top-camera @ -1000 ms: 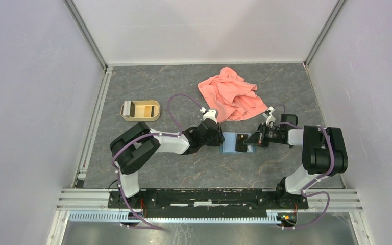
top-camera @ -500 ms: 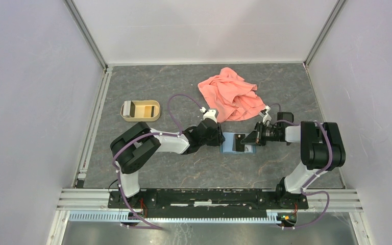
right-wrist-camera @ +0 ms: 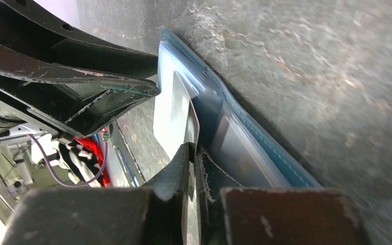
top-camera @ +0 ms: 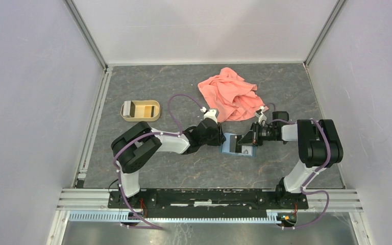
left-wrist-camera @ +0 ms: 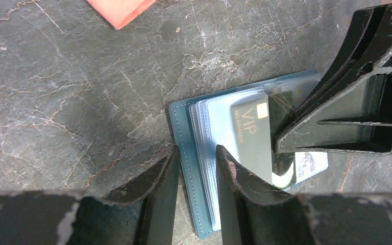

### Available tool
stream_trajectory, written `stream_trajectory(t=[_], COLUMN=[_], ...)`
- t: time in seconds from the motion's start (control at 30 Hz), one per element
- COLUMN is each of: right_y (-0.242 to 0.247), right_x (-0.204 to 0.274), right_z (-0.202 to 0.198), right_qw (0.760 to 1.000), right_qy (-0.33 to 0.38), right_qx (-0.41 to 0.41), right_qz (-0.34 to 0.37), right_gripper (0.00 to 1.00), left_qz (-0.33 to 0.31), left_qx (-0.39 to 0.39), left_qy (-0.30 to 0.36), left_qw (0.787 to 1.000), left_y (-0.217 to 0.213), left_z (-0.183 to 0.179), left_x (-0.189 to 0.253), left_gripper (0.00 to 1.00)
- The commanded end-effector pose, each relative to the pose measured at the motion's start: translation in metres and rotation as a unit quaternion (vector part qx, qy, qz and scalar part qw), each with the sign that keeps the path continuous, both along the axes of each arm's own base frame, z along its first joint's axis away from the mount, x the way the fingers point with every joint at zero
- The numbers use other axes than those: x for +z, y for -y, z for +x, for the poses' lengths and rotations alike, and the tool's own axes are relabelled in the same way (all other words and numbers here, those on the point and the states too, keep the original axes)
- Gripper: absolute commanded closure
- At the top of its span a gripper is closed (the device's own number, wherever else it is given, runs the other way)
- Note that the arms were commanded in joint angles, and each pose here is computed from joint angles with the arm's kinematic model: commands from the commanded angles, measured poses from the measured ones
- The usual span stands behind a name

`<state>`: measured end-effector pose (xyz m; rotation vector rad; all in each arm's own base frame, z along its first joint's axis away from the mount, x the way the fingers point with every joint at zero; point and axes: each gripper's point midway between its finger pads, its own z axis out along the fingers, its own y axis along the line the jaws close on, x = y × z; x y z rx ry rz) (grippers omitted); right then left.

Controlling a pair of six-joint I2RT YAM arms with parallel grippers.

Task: Put the credit cards into the card holder
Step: Insert the credit card into the card holder.

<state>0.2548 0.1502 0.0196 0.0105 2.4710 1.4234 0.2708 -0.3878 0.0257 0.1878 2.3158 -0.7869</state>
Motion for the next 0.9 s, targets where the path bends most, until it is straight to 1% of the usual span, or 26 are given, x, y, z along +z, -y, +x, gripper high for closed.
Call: stream_trajectory(t=[0.0, 0.1, 0.2, 0.27, 0.33, 0.4, 0.6, 0.7, 0.87], right_y=[-0.008, -0.007, -0.003, 0.003, 0.006, 0.009, 0.015, 0.016, 0.016], right_x=[-0.010, -0.005, -0.001, 0.000, 0.001, 0.002, 0.006, 0.007, 0.008], right_z=[0.001, 0.005, 0.009, 0.014, 0.016, 0.017, 0.019, 0.018, 0.019], right_qw=[0.998, 0.997, 0.994, 0.990, 0.987, 0.983, 0.973, 0.966, 0.947], right_qy=[0.022, 0.039, 0.067, 0.090, 0.104, 0.120, 0.149, 0.166, 0.203], right_qx=[0.040, 0.054, 0.065, 0.069, 0.074, 0.081, 0.104, 0.126, 0.164], right_qz=[-0.038, -0.041, -0.062, -0.085, -0.099, -0.113, -0.141, -0.153, -0.185], right_gripper=[0.87, 0.77, 0.68, 0.57, 0.51, 0.48, 0.45, 0.39, 0.33], left_qz=[0.051, 0.052, 0.051, 0.052, 0.050, 0.049, 0.042, 0.034, 0.015], left_qx=[-0.027, -0.022, -0.019, -0.016, -0.015, -0.014, -0.017, -0.018, -0.017], left_qy=[-0.069, -0.069, -0.069, -0.069, -0.068, -0.068, -0.069, -0.069, -0.062], left_qw=[0.996, 0.996, 0.996, 0.996, 0.996, 0.996, 0.997, 0.997, 0.998], left_y=[-0.016, -0.019, -0.022, -0.025, -0.026, -0.027, -0.024, -0.023, -0.022], left_z=[-0.033, -0.033, -0.033, -0.033, -0.032, -0.031, -0.031, -0.031, -0.029], left_x=[-0.046, -0.045, -0.045, -0.044, -0.043, -0.042, -0.040, -0.037, -0.026], left_gripper=[0.61, 0.60, 0.60, 0.60, 0.60, 0.60, 0.60, 0.60, 0.60])
